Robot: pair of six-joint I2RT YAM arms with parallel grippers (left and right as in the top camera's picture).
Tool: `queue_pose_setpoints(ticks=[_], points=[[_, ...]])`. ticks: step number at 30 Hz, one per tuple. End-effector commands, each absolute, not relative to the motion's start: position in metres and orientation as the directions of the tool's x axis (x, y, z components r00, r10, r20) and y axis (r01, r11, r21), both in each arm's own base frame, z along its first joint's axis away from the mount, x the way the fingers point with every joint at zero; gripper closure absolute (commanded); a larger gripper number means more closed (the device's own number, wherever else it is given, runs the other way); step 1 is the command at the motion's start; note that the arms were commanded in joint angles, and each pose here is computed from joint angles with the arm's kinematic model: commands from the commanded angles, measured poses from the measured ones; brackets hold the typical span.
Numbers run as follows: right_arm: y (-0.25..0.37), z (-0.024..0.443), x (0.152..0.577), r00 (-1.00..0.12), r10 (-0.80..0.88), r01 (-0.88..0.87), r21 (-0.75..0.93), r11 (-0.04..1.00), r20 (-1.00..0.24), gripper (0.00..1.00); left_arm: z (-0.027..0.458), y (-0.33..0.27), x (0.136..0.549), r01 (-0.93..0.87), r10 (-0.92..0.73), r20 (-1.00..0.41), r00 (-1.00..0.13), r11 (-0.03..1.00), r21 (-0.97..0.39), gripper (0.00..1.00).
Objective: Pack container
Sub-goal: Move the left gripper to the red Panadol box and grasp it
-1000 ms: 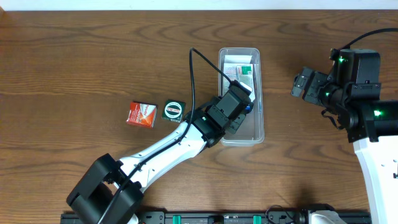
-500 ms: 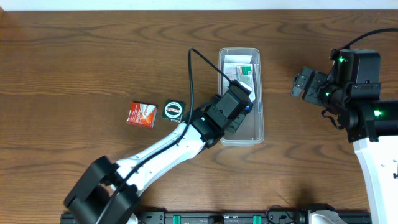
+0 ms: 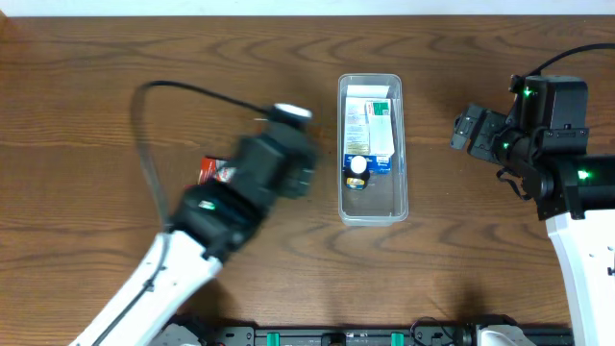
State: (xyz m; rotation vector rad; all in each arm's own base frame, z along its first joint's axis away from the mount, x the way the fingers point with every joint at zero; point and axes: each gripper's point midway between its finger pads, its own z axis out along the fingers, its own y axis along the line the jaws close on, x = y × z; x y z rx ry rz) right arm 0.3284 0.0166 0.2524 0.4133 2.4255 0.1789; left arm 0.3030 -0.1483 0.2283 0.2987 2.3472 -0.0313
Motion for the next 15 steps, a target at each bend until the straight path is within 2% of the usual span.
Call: queue_pose_setpoints(ticks=[1,2,3,8,12,15], points=[[0.015,0.259,0.329,-0.717,0.349,0.251,0.243,0.937,-0.603,0.01,0.210,-0.083,0.313,0.025,0.078,-0.623,-0.778,0.995,0.094,0.04],[0.015,0.259,0.329,-0.717,0.349,0.251,0.243,0.937,-0.603,0.01,0.200,-0.067,0.315,-0.012,0.040,-0.587,-0.808,0.996,0.085,0.00],[0.015,0.259,0.329,-0.717,0.349,0.251,0.243,0.937,-0.603,0.01,0.191,-0.056,0.318,-0.025,0.016,-0.552,-0.834,0.998,0.066,0.02],[0.015,0.259,0.329,-0.717,0.349,0.251,0.243,0.937,-0.603,0.01,0.145,-0.042,0.328,0.065,0.023,-0.397,-0.918,0.994,-0.092,0.02],[0.015,0.259,0.329,-0.717,0.349,0.251,0.243,0.937,-0.603,0.01,0.107,-0.021,0.335,0.027,-0.001,-0.294,-0.956,0.995,-0.093,0.02],[0.015,0.259,0.329,-0.717,0.349,0.251,0.243,0.937,-0.603,0.01,0.084,-0.019,0.335,0.069,0.049,-0.233,-0.971,0.994,-0.080,0.02]])
